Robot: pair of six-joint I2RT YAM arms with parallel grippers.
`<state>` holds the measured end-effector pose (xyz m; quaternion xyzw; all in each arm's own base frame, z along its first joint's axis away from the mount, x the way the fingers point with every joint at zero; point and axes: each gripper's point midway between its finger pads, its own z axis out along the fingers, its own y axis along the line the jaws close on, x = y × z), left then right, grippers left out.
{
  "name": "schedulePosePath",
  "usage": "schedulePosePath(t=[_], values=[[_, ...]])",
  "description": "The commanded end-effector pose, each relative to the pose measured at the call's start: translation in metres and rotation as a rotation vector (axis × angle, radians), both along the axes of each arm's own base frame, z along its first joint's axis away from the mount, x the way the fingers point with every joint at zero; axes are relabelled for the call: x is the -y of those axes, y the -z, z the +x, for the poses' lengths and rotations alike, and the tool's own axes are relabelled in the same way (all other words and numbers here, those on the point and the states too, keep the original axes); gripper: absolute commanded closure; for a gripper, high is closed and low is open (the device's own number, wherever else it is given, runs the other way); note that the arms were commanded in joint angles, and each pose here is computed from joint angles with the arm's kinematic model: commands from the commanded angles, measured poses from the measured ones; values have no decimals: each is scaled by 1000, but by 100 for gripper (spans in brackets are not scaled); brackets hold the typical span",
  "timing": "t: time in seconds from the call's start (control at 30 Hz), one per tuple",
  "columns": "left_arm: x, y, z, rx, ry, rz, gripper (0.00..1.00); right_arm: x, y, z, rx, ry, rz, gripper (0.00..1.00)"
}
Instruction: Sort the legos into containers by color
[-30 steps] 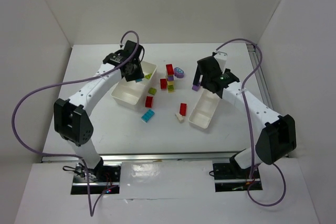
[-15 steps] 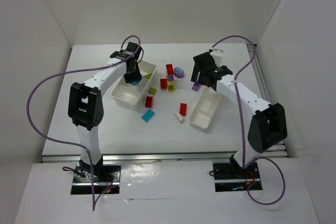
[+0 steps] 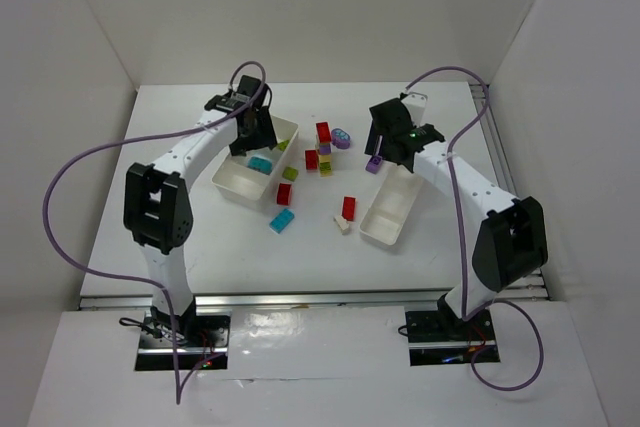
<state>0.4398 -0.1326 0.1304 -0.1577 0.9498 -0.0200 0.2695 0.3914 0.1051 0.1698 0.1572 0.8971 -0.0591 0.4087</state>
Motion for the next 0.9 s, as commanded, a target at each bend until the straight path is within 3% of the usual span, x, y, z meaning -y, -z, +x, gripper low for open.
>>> schedulePosePath(t=[0.0,0.07,0.2,0.33,0.37,0.5,0.63,0.87], values=[[23,-46,-21,102,119,17,24,9,-22,-5,57,24,9,3],[38,-56,-35,127,180,16,26,9,-22,-6,65,24,13,3],[83,-25,-93,93,396,69,28,11,-19,-9,59,30,16,3],[99,8,-124,36,486,81,2,12,-22,-12,68,30,21,3],[97,13,-126,30,487,84,1,13,-18,-14,59,30,16,3],[85,42,-125,15,466,154,1,12,-18,-14,56,24,22,3],[77,66,-123,-31,493,229,8,12,-14,-16,48,24,18,3],[84,88,-127,-71,526,204,21,16,-18,-16,56,33,22,2]])
